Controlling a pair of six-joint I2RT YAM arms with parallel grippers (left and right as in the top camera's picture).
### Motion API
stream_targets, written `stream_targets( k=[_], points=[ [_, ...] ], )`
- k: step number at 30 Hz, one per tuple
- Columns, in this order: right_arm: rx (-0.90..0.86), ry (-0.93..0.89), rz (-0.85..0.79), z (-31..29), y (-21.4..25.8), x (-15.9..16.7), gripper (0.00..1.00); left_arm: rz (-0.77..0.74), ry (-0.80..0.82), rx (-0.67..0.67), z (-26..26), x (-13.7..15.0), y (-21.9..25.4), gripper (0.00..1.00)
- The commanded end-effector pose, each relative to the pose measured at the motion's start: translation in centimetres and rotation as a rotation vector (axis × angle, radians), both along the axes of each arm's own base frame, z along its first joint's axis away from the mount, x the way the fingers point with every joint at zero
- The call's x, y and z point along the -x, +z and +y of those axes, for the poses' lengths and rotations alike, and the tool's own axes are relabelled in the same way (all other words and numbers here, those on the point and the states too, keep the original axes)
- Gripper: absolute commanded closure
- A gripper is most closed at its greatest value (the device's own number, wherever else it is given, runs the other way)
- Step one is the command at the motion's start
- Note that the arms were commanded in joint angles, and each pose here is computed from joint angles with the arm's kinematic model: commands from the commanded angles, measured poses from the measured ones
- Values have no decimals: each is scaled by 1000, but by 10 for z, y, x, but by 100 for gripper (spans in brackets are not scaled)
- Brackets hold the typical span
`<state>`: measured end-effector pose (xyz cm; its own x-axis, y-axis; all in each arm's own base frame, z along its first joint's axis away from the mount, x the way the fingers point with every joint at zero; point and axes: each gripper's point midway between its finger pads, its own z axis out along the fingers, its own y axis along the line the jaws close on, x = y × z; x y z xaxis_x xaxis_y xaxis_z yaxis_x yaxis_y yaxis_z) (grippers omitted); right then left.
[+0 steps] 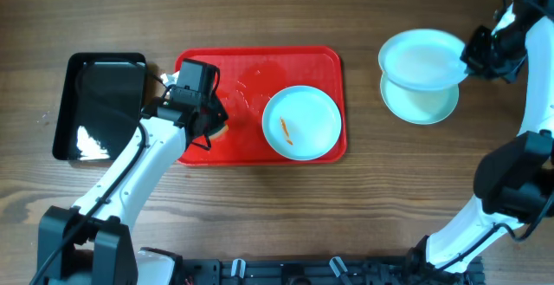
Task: Clean dirty plates on tray and stack at the side
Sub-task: 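Lift the scrubbed plate with the right gripper and stack it on the right plate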
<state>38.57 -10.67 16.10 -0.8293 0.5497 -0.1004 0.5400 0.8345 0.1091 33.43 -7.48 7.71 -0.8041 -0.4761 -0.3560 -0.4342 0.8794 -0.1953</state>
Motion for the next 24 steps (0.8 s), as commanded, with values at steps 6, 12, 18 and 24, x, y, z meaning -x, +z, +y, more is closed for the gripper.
stream_targets(
  k=[6, 12, 18, 24],
  points=[
    [123, -77, 86, -28, -53, 15, 95, 1, 13, -16, 2, 0, -3, 96],
    [123, -79, 87, -28, -74, 16, 96, -1, 12, -15, 2, -1, -3, 96],
    [130, -96, 49, -31, -78, 8, 96, -2, 13, -15, 2, -1, -3, 96],
    [94, -87, 40, -25, -81, 5, 82, -2, 13, -15, 2, -1, -3, 96]
  ],
)
